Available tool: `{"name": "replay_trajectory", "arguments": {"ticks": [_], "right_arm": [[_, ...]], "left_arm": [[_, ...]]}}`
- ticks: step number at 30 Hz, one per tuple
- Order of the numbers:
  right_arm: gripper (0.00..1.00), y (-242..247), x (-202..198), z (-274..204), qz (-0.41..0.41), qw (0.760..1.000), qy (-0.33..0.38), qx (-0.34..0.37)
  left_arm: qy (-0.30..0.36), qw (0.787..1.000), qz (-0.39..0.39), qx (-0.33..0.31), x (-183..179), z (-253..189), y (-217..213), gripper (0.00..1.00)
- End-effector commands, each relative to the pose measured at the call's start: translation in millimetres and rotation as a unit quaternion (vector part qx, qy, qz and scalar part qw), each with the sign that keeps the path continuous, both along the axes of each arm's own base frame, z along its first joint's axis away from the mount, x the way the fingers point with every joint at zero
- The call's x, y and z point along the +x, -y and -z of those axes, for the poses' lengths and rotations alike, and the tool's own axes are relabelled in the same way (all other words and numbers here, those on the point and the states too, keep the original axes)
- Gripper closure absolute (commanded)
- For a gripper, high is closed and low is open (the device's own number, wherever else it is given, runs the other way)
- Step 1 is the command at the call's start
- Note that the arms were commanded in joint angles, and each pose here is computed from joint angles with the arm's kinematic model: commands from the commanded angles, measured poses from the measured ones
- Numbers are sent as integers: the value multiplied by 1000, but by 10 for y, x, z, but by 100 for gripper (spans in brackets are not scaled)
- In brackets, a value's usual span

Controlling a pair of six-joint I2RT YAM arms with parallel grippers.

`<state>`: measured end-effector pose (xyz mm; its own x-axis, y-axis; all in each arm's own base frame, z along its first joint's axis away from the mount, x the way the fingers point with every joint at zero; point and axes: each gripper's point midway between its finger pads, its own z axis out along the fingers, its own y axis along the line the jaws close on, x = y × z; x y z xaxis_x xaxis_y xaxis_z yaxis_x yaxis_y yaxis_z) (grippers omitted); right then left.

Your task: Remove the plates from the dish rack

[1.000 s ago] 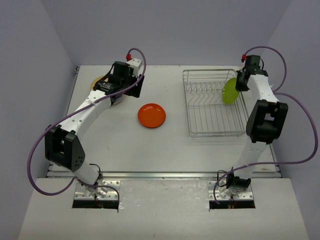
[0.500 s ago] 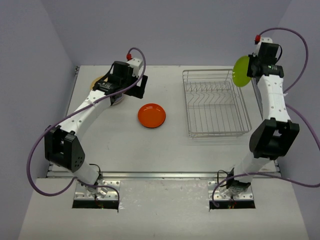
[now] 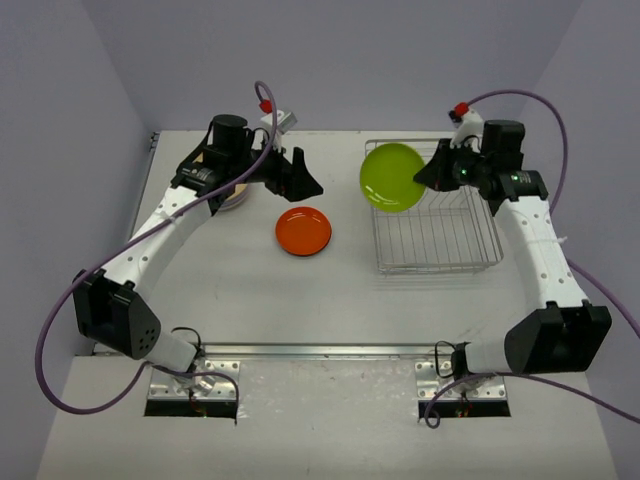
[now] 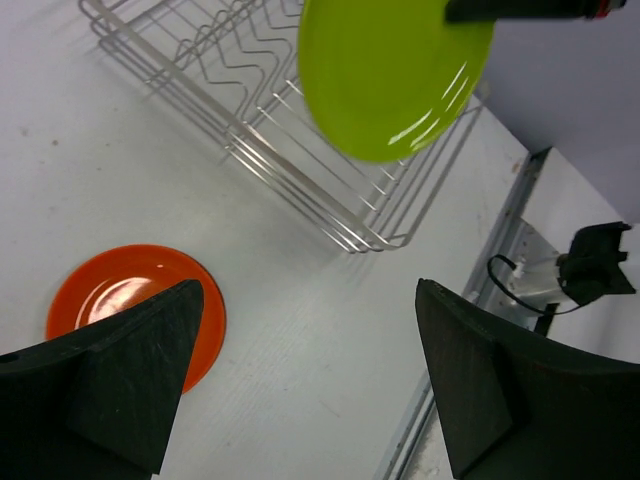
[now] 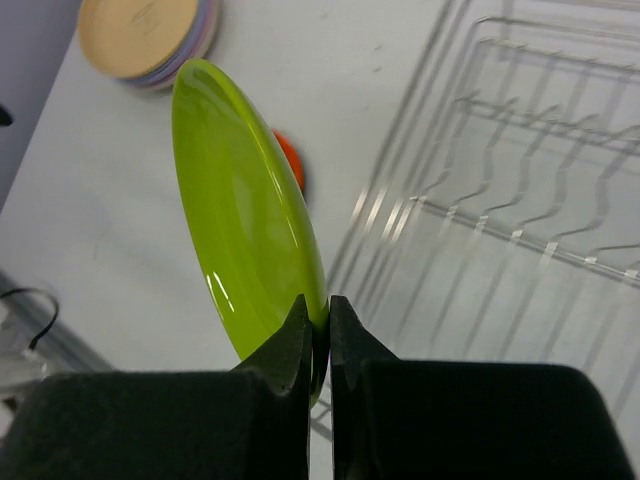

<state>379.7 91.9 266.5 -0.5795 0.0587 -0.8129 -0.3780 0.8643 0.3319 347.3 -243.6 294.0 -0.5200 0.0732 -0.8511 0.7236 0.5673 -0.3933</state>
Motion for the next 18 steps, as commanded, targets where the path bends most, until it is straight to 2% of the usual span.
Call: {"name": "replay_trajectory", "arguments": {"ticks": [1,6,10,14,18], "right_arm": [[100,-715,-366,-218,-110,992,16,63],[100,-984,-509,-257,-158,984,9,81],[100,-1105,-581,-246,-187,978,-3,95],[100,-1201,-597,-267,-206,973,-9,108],[99,-1220,-577,-259,-207,972,-12,109]], "left_arm": [[-19,995,76,-61,-214,-194,219,18],[-42,994,87,-56,-241,-30,282,24],[-53,993,94,-49,-264,81,327,33],[-62,992,104,-43,-278,169,363,54],[-69,991,111,-40,-287,209,363,82]]}}
